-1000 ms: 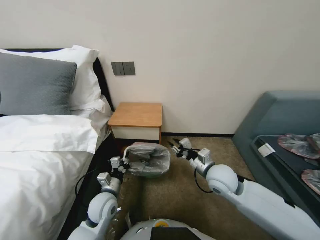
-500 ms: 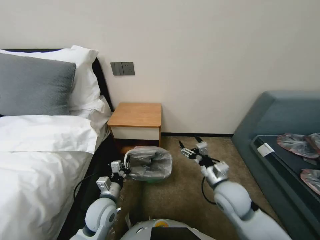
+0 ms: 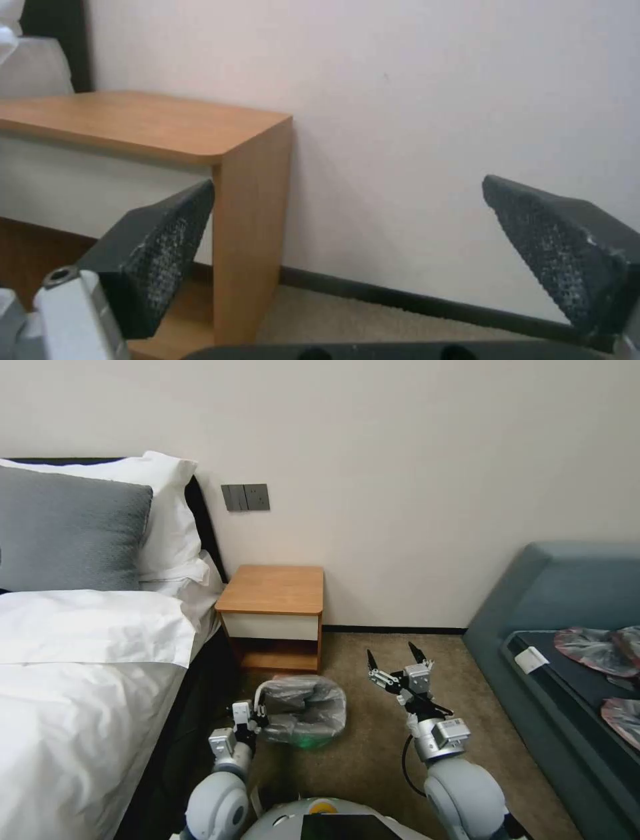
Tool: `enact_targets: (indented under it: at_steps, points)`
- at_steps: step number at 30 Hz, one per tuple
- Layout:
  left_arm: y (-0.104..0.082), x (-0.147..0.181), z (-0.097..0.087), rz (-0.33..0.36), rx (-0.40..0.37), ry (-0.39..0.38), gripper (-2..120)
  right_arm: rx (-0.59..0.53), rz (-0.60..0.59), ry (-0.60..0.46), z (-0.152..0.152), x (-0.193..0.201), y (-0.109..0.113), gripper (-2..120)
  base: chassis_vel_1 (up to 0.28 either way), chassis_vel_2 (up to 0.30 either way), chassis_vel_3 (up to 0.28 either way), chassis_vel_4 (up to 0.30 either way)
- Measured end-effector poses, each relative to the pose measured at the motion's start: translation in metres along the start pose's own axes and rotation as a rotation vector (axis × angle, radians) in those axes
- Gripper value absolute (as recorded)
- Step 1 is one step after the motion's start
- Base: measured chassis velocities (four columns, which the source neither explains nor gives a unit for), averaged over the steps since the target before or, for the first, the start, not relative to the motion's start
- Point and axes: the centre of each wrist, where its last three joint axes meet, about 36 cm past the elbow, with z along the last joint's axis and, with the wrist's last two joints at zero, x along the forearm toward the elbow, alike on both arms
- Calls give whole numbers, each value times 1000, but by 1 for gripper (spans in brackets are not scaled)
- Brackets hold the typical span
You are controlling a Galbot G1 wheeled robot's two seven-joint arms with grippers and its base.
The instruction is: Pick up the garbage bag from the table and place it over the trash can.
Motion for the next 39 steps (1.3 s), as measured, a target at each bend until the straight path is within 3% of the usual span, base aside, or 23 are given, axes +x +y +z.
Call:
enact_targets:
  at_steps: [18, 28, 39]
  points:
    - [-19, -22, 26, -4, -2, 62, 5, -17, 15, 2, -1, 4, 5, 100, 0, 0, 0, 0]
    - [-22, -25, 30, -6, -18, 80, 4, -19, 18, 5, 0, 5, 6, 100, 0, 0, 0, 0]
    - [-20, -33, 25, 2, -38, 50, 41, -21, 13, 13, 2, 6, 7, 100, 0, 0, 0, 0]
